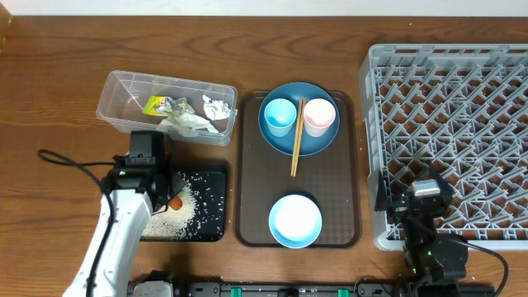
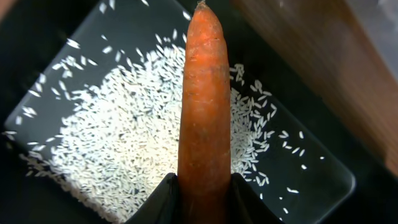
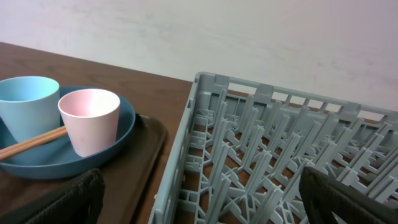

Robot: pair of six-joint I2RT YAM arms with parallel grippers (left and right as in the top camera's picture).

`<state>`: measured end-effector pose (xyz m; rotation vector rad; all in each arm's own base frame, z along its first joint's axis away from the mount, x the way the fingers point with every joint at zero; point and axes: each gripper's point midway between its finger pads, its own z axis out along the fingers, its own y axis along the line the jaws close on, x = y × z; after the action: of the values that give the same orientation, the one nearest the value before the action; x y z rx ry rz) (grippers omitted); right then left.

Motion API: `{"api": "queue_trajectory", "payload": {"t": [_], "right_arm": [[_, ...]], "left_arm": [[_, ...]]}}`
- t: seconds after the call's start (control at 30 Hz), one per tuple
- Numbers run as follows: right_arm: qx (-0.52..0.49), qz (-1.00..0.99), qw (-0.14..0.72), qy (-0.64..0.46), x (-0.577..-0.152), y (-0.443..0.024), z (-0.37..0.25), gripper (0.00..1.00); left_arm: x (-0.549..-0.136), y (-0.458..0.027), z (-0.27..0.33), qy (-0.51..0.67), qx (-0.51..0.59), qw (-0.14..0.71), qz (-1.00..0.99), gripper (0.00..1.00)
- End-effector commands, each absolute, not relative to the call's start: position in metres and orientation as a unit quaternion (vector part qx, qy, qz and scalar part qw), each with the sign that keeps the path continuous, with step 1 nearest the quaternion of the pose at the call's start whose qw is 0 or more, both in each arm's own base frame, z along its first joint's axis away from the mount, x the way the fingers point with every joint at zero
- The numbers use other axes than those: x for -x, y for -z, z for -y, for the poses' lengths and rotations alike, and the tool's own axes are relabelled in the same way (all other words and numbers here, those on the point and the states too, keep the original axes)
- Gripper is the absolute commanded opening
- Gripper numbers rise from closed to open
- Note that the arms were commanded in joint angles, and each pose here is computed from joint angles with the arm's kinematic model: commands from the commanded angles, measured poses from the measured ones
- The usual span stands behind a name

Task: Sort waste into correct bins and load items into the dishwasher rack
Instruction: 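Carry the carrot left and release it onto the black rice tray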

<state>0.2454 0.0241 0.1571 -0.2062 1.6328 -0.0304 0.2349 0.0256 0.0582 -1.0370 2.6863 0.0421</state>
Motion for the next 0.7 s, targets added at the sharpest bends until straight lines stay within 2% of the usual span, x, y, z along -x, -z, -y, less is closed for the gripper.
{"api": "queue_trajectory", "payload": {"t": [0.0, 0.07, 0.2, 0.3, 0.37, 0.5, 0.67], "right_arm": [[0.090, -0.729, 0.679, 0.020, -0.246, -0.156, -0.021, 0.99], [0.090, -0.729, 0.679, 0.020, -0.246, -0.156, -0.021, 0.99], [0.090, -0.729, 0.679, 0.020, -0.246, -0.156, -0.021, 0.99], [0.090, -0.729, 0.679, 0.020, -0.246, -0.156, -0.021, 0.99], [0.090, -0.729, 0.679, 0.020, -0.246, -0.156, -0.021, 0.99], [0.090, -0.729, 0.679, 0.020, -0.246, -0.156, -0.021, 0.99], [0.090, -0.729, 0.679, 0.020, -0.246, -0.156, -0.021, 0.99]], "left_arm": [[-0.239, -0.053, -0.023, -0.010, 0.354, 0.117, -0.928, 0.07], [-0.239, -0.049, -0.023, -0.013, 0.354, 0.109, -0.929, 0.08], [-0.239, -0.046, -0.024, -0.015, 0.354, 0.105, -0.929, 0.17], [-0.241, -0.050, -0.024, -0.012, 0.353, 0.113, -0.929, 0.41], [-0.243, -0.055, -0.024, -0.008, 0.353, 0.122, -0.927, 0.50], [-0.248, -0.073, -0.024, 0.001, 0.341, 0.155, -0.927, 0.59], [-0.253, -0.106, -0.018, 0.030, 0.325, 0.201, -0.924, 0.61]]}}
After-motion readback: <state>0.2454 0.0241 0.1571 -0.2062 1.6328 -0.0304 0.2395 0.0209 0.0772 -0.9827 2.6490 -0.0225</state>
